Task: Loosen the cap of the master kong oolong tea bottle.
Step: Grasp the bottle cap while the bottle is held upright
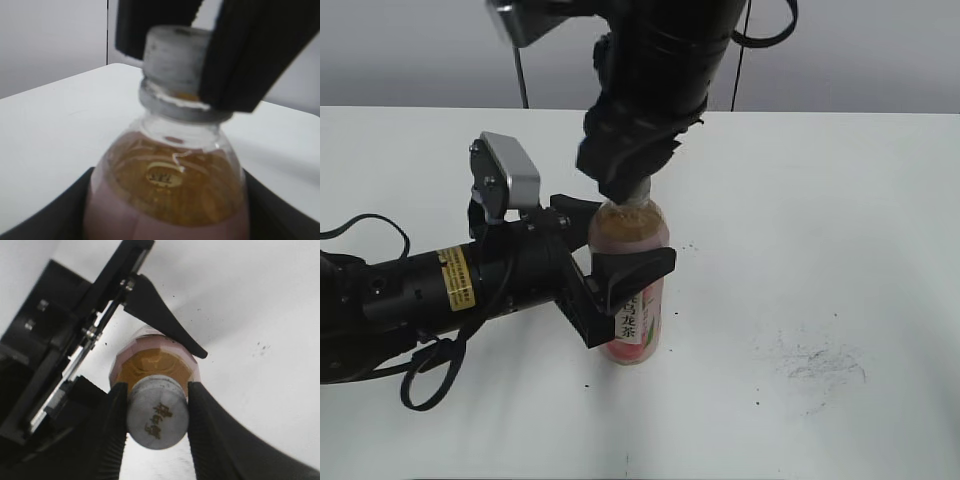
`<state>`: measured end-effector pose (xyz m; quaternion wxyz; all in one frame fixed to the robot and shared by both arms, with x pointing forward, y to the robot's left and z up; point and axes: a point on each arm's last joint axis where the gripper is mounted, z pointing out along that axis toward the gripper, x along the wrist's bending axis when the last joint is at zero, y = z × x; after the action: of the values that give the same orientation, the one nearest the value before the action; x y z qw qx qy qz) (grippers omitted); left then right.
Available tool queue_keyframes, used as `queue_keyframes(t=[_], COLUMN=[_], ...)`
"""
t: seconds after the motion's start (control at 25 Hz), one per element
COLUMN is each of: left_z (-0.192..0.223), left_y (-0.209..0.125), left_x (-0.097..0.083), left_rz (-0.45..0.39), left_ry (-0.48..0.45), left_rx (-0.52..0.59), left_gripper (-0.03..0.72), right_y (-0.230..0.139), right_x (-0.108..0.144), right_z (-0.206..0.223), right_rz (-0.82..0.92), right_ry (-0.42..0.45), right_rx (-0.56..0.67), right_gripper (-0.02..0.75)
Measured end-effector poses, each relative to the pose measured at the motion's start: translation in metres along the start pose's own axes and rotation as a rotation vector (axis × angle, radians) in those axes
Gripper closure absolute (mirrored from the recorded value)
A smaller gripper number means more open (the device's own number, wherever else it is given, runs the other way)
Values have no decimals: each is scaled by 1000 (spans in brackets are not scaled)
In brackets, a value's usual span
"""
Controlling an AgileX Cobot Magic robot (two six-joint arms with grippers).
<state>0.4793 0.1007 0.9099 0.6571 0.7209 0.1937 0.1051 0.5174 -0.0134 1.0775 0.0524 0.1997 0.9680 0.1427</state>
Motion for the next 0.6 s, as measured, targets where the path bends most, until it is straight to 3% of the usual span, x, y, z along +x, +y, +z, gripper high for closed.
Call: queue_keyframes(t=[0.6], left_z=[0], left_y=[0], left_x=[0], left_rz=[1], left_ry=[-1], left_rx=[-1], left_gripper=[239], right_y=[1], right_x=[1], right_z=[-2], right_rz=[-1775], right_ry=[7], right_rx=[-14], right_gripper=[461])
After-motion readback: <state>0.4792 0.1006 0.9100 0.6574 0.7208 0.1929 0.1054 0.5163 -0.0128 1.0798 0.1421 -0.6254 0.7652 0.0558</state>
